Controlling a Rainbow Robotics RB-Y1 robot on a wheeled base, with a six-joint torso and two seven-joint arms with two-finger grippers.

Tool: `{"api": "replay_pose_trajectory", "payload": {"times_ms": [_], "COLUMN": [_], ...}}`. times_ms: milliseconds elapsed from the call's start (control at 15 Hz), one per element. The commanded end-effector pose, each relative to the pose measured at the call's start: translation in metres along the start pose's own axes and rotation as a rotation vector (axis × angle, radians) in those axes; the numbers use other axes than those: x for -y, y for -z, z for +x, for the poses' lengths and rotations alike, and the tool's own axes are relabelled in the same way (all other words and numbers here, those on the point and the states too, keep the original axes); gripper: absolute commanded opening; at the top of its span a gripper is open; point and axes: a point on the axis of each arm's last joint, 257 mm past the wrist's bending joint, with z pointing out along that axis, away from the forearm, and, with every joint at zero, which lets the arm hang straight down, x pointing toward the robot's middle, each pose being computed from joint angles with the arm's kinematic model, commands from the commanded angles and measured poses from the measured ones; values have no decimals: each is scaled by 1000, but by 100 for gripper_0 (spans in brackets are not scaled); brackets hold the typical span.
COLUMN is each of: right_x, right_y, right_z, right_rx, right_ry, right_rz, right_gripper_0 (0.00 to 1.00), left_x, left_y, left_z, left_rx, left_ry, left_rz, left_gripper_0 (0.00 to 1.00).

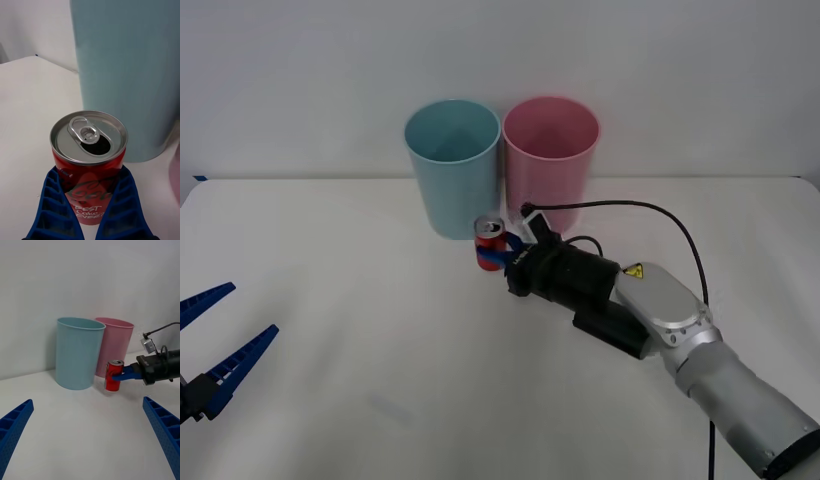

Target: Grasp the object on the table and drop it into the matching bin: aluminum can to the light blue bin, PET bottle to the pink bin.

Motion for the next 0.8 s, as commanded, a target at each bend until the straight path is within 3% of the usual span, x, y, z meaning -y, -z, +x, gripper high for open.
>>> {"api": "replay_pose_trajectory", "payload": {"times_ms": [67,467,800], "right_x": [-2,-10,-10], "right_y": [28,84,112], "right_z": [-6,-44,-96], "right_rx": [32,100,165], "right_ry": [-6,-77,-123], "right_rz": [-6,-39,-56], "right_gripper_0": [0,0,0], "left_x": [0,0,0], "left_y": [0,0,0], "left_z": [0,0,0], "left_rx": [0,0,0], "left_ry": [0,0,0], "left_rz": [0,0,0], "left_gripper_0": [100,100,100]}}
